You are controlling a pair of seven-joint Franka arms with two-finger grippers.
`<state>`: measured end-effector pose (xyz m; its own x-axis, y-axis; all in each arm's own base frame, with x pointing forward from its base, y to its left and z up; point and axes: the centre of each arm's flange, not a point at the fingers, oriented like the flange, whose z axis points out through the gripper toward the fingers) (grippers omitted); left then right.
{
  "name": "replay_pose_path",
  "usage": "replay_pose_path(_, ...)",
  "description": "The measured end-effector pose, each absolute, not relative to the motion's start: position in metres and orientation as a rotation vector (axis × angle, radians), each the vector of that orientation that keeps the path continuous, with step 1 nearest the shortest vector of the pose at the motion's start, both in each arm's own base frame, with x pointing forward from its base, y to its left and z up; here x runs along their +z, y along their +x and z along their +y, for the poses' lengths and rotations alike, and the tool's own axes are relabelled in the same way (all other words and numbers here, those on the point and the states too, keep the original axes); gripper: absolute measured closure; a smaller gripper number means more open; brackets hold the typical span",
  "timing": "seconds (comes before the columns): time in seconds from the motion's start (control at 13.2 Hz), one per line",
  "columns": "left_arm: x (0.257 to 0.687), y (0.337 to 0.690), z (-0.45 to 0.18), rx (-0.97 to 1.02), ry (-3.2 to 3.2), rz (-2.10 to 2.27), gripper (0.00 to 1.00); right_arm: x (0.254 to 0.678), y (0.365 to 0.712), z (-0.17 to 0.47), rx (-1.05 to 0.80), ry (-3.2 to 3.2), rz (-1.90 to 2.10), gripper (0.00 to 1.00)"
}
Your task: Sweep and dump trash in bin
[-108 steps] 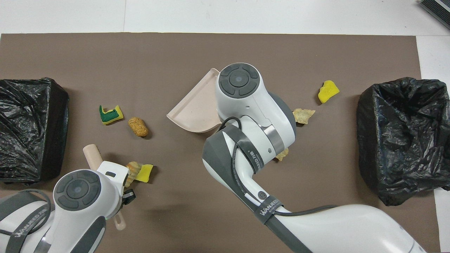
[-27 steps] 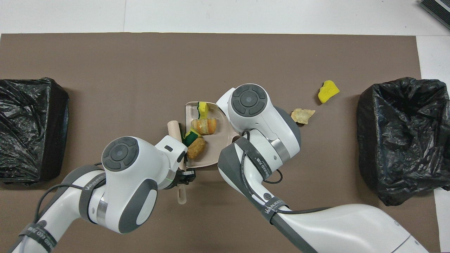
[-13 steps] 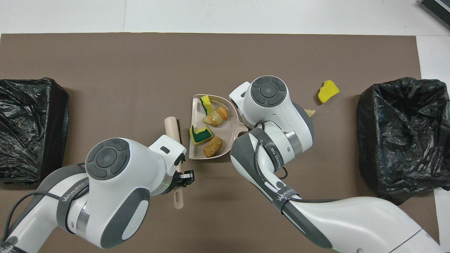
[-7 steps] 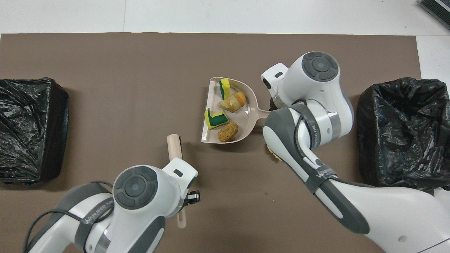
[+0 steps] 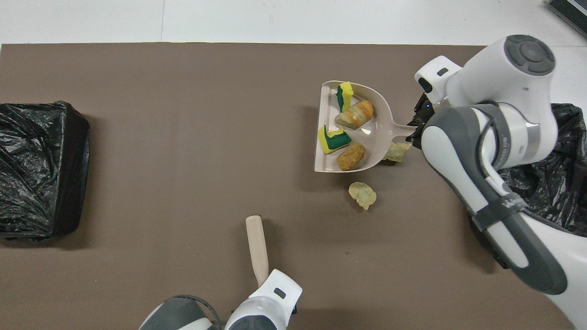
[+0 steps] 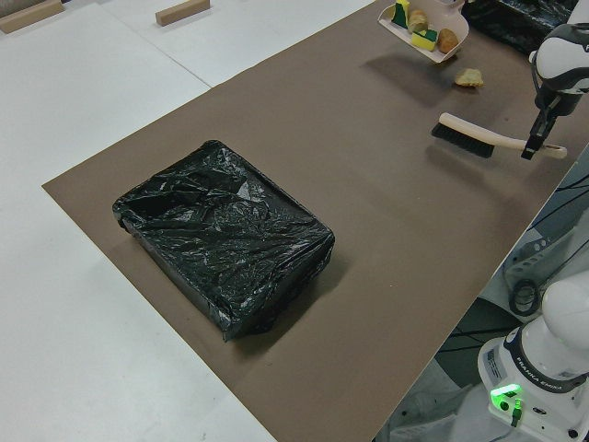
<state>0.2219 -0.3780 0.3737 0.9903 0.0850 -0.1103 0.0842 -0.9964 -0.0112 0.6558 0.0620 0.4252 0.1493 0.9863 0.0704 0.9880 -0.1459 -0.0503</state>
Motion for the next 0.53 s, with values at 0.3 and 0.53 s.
replay_pose_path(0.3, 0.352, 0.196, -0.38, 0.148, -3.133, -0.113, 0.74, 0.435, 0.655, -0.019, 0.0, -2.282, -2.071, 0.68)
replay_pose_path(0.53, 0.35, 0.194, -0.38, 0.153, -3.13, -0.107, 0.74, 0.46, 0.642, -0.083, 0.068, -2.274, -2.13, 0.68)
